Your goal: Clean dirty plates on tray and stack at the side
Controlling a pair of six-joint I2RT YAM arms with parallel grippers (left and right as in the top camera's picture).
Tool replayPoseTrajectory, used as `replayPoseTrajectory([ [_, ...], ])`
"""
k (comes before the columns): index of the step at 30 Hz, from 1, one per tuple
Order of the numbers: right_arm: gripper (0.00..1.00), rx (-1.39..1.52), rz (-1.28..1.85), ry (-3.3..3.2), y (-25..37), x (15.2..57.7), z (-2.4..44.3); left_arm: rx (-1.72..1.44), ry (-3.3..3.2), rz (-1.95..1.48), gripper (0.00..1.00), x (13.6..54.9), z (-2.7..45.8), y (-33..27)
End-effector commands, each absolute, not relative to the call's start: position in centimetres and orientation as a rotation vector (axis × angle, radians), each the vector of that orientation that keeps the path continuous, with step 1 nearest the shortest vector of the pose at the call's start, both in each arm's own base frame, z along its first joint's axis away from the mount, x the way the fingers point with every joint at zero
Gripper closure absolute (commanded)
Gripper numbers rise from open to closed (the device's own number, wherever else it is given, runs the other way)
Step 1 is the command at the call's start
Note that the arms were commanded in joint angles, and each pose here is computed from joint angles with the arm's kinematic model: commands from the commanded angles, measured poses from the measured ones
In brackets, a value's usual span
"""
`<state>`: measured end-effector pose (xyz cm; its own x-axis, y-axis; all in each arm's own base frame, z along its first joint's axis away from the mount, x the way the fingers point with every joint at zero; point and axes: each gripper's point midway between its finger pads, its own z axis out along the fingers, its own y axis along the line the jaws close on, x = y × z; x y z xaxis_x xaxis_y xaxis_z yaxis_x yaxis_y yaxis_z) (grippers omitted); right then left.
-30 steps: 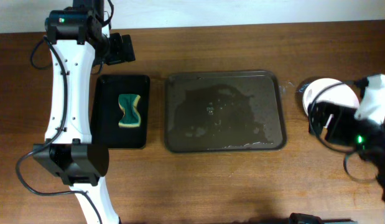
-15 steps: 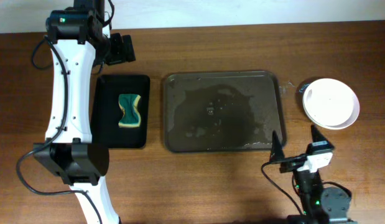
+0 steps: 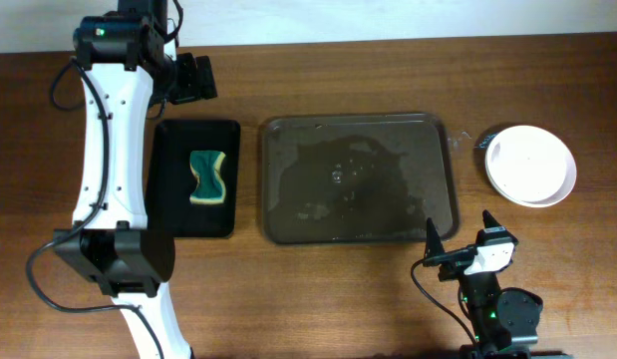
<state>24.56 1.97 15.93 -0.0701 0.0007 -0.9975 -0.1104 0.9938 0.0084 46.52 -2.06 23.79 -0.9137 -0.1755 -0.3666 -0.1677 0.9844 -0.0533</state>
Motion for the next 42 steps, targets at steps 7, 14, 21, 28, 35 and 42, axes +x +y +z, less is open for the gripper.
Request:
replayPoseTrajectory([
  [7, 0.01, -0.082, 0.106, 1.652, 2.2, 24.6, 15.5, 0.153, 2.236, -0.075, 0.00, 43.6, 34.1, -3.1],
  [14, 0.01, -0.082, 0.106, 1.652, 2.2, 24.6, 15.5, 0.058, 1.759, 0.065, 0.00, 27.6, 24.9, 0.3],
  [21, 0.01, -0.082, 0.106, 1.652, 2.2, 24.6, 15.5, 0.058, 1.653, 0.076, 0.00, 24.8, 15.6, 0.3],
  [28, 0.01, -0.082, 0.106, 1.652, 2.2, 24.6, 15.5, 0.057, 1.650, 0.077, 0.01, 24.6, 15.6, 0.4],
  [35, 0.01, -0.082, 0.106, 1.652, 2.2, 24.6, 15.5, 0.057, 1.650, 0.077, 0.00, 24.6, 15.6, 0.4],
  [42, 0.01, -0.082, 0.106, 1.652, 2.2, 24.6, 15.5, 0.057, 1.650, 0.077, 0.01, 24.6, 15.6, 0.4],
])
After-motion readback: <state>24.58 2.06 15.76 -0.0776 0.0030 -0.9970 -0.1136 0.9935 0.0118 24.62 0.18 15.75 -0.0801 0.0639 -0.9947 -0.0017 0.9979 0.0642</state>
